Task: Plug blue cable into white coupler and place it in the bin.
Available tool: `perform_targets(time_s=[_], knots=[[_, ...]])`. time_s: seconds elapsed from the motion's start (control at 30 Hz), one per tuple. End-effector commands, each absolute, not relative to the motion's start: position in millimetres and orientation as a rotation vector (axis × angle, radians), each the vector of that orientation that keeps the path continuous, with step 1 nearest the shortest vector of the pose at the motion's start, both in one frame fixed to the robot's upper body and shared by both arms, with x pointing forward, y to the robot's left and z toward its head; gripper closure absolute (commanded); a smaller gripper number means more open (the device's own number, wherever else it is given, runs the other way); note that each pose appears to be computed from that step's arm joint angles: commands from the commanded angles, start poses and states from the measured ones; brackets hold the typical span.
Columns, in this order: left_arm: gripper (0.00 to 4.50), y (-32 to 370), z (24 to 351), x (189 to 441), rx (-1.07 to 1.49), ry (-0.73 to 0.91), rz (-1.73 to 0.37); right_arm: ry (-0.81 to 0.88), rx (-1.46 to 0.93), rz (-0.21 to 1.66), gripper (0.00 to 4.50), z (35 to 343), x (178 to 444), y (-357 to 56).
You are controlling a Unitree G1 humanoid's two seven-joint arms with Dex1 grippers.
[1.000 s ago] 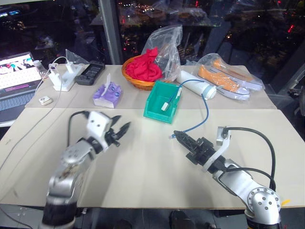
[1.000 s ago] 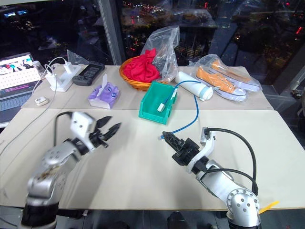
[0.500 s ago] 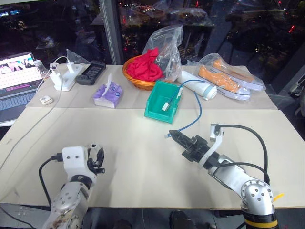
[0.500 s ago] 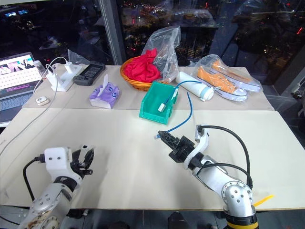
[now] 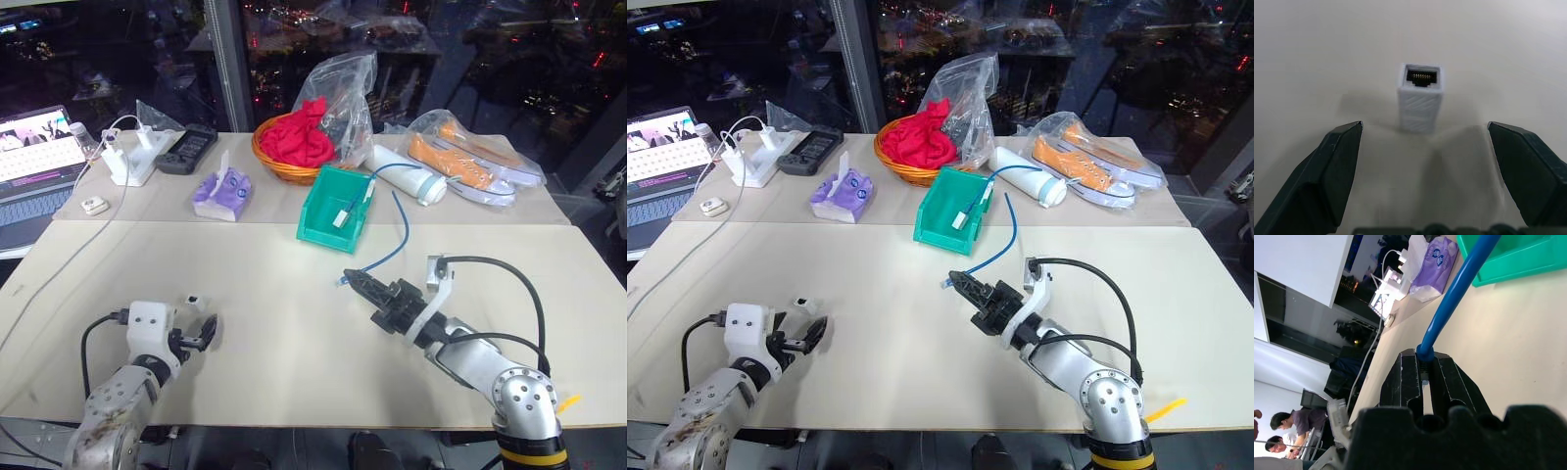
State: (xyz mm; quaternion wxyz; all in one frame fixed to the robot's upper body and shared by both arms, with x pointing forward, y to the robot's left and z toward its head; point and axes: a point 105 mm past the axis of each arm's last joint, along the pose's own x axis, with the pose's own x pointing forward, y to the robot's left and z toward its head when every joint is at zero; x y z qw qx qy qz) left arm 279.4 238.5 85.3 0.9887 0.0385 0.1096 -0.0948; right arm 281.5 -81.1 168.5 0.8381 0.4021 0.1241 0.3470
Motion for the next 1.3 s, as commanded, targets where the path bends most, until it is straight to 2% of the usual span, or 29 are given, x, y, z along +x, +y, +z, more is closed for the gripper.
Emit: perform_targets(time_s=[0.03, 0.17, 0.2, 0.23, 0.33, 0.5, 0.53, 0.67, 0.73, 0.83, 0.9, 1.03, 1.2, 1.3], knots=[[0.10, 236, 78, 284, 0.056, 0.222, -0.243, 0.212, 0.858, 0.769, 4.50, 183, 276, -79], [0.10, 238, 75, 285, 0.022, 0.219, -0.239, 0.203, 0.858, 0.757, 4.50, 184, 276, -80], [0.61, 238, 75, 285, 0.018, 0.217, -0.242, 0.201, 0.859, 0.754, 4.50, 184, 276, -81], [0.80, 237, 75, 286, 0.017, 0.215, -0.246, 0.200, 0.859, 0.753, 4.50, 184, 276, -81], [1.81, 235, 74, 286, 0.014, 0.215, -0.260, 0.201, 0.859, 0.752, 4.50, 184, 275, -80], [3.75, 235, 76, 291, 0.017, 0.207, -0.264, 0.200, 0.860, 0.746, 4.50, 183, 275, -81], [3.88, 235, 76, 291, 0.017, 0.204, -0.264, 0.201, 0.859, 0.745, 4.50, 183, 275, -81], [3.87, 230, 90, 298, 0.032, 0.149, -0.279, 0.201, 0.858, 0.740, 4.50, 183, 276, -82], [3.87, 220, 111, 306, 0.107, 0.069, -0.322, 0.195, 0.854, 0.739, 4.50, 184, 277, -82], [3.87, 176, 148, 321, 0.180, -0.064, -0.499, 0.183, 0.827, 0.734, 4.50, 186, 278, -83], [3.87, 149, 159, 323, 0.204, -0.100, -0.615, 0.171, 0.787, 0.723, 4.50, 186, 279, -84], [3.87, 82, 141, 316, 0.242, -0.072, -0.882, 0.087, 0.734, 0.638, 4.50, 193, 283, -95], [3.87, 53, 107, 307, 0.218, 0.000, -0.997, 0.027, 0.736, 0.560, 4.50, 198, 278, -106], [3.87, 35, 93, 303, 0.161, 0.047, -1.059, 0.119, 0.576, 0.547, 4.50, 179, 271, -99]])
